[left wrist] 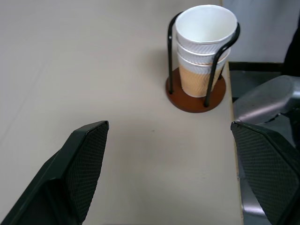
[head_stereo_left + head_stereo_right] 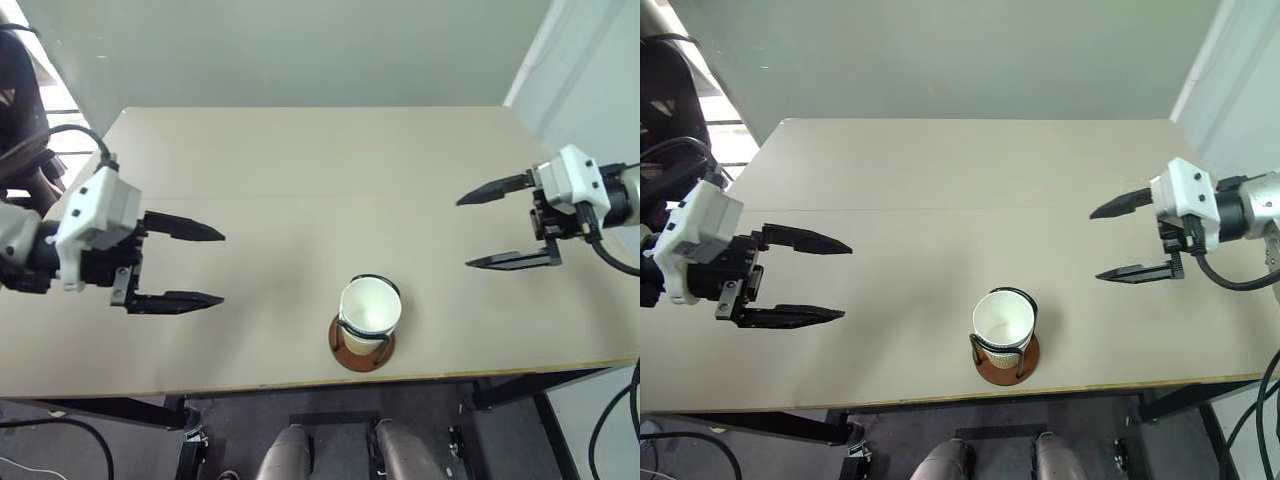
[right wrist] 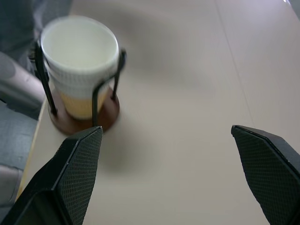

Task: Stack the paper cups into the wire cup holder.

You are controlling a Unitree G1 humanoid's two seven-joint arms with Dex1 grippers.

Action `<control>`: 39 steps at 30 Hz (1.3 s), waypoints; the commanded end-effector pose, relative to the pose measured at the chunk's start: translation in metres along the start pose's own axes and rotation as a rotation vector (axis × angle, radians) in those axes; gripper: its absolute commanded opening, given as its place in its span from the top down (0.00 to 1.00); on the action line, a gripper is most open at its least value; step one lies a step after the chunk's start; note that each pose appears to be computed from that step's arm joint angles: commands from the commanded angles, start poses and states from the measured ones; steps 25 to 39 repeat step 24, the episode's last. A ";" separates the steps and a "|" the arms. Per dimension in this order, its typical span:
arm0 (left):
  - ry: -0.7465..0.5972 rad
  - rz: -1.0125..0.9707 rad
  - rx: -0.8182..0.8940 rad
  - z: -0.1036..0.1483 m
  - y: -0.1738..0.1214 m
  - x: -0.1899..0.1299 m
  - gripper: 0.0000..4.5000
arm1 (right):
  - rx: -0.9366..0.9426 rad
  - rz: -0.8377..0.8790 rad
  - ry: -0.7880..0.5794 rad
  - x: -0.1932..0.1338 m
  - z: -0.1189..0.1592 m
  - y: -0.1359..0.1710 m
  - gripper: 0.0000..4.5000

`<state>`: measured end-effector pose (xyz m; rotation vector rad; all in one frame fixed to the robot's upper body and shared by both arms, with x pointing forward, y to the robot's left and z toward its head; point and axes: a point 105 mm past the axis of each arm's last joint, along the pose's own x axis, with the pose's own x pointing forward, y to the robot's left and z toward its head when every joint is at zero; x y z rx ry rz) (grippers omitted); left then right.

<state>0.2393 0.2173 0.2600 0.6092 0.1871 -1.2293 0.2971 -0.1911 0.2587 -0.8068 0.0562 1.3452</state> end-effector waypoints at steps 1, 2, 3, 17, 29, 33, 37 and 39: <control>0.014 0.059 0.028 0.007 0.002 -0.012 0.00 | -0.031 -0.090 0.023 -0.025 0.001 -0.007 0.01; 0.015 0.068 0.021 0.006 0.001 -0.013 0.00 | -0.023 -0.100 0.026 -0.029 -0.001 -0.007 0.01; 0.015 0.073 0.017 0.005 0.001 -0.015 0.00 | -0.019 -0.104 0.027 -0.032 -0.003 -0.006 0.01; 0.011 0.143 -0.031 -0.003 -0.005 -0.025 0.00 | 0.030 -0.159 -0.033 -0.048 0.002 -0.006 0.01; 0.013 0.148 -0.033 -0.005 -0.004 -0.025 0.00 | 0.032 -0.113 -0.058 -0.040 0.006 -0.003 0.01; 0.013 0.148 -0.033 -0.005 -0.004 -0.025 0.00 | 0.032 -0.113 -0.058 -0.040 0.006 -0.003 0.01; 0.013 0.148 -0.033 -0.005 -0.004 -0.025 0.00 | 0.032 -0.113 -0.058 -0.040 0.006 -0.003 0.01; 0.013 0.148 -0.033 -0.005 -0.004 -0.025 0.00 | 0.032 -0.113 -0.058 -0.040 0.006 -0.003 0.01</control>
